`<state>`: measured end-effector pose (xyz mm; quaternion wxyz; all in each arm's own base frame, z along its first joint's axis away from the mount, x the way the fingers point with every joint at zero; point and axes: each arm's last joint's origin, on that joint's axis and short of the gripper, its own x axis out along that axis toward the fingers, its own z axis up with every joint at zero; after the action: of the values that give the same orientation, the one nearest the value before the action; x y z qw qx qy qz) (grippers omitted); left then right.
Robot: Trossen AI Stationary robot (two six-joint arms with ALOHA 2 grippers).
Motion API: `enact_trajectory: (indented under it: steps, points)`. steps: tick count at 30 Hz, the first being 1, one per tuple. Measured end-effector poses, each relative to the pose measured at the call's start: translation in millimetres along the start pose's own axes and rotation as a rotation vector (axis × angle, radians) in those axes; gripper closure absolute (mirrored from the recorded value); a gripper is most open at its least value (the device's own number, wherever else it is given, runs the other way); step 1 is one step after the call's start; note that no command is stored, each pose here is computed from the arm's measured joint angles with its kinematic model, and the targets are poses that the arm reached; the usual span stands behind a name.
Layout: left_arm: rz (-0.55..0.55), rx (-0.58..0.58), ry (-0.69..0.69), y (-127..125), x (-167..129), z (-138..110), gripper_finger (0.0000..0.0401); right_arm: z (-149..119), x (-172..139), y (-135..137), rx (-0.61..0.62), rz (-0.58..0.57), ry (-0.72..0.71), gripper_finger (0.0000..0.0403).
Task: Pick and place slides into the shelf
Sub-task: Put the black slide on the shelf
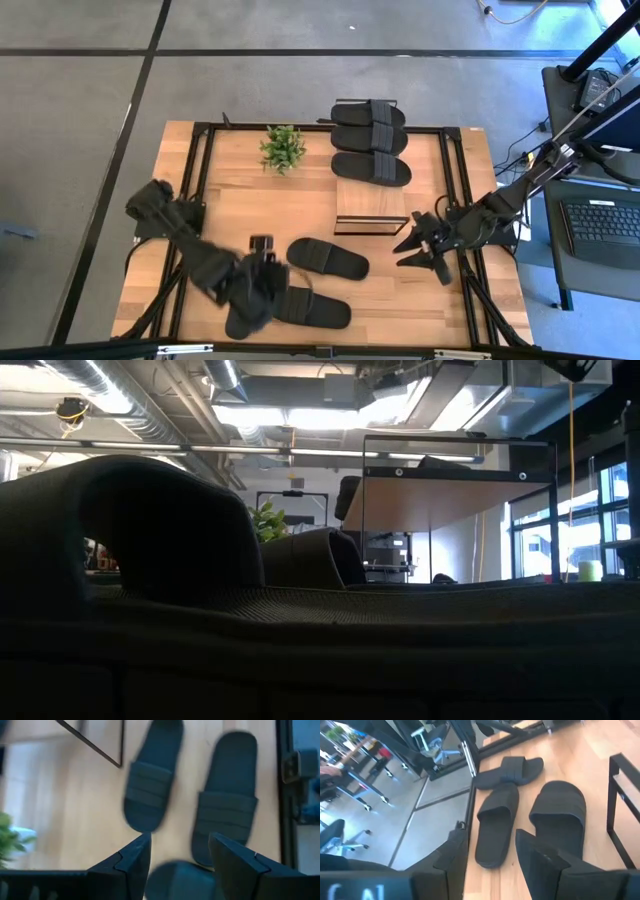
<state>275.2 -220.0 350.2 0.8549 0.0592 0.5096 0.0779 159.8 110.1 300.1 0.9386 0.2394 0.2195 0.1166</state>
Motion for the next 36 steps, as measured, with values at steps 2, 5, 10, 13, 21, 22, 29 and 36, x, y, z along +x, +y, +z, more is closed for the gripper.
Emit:
enact_trajectory:
  steps: [2,5,10,13,21,22,29,36]
  points:
    - [0.003,0.0,0.02,-19.3,6.5,-8.3,0.0211,-2.5,5.2,-0.1,-0.005,-0.013,0.017,0.0236]
    - [0.016,-0.023,0.05,-46.3,17.8,-21.2,0.0211,-6.3,12.9,-0.5,-0.014,-0.033,0.042,0.0236]
    - [0.092,-0.079,0.185,-79.4,37.6,-50.5,0.0211,-10.1,21.2,-0.5,-0.021,-0.049,0.062,0.0236]
    - [0.171,-0.075,0.278,-92.5,51.8,-66.7,0.0211,-11.0,22.9,-0.7,-0.024,-0.054,0.067,0.0236]
    - [0.255,-0.026,0.312,-108.4,87.3,-74.7,0.0211,-8.9,23.5,-2.8,-0.019,-0.063,0.057,0.0236]
    - [0.262,-0.026,0.318,-108.6,90.7,-74.3,0.0211,-8.4,23.7,-3.3,-0.018,-0.064,0.055,0.0236]
    - [0.314,-0.019,0.349,-108.8,107.2,-81.5,0.0211,-6.5,24.3,-5.6,-0.012,-0.075,0.047,0.0236]
    - [0.409,-0.033,0.394,-104.7,124.3,-105.3,0.0211,-6.4,24.3,-5.7,-0.012,-0.075,0.047,0.0236]
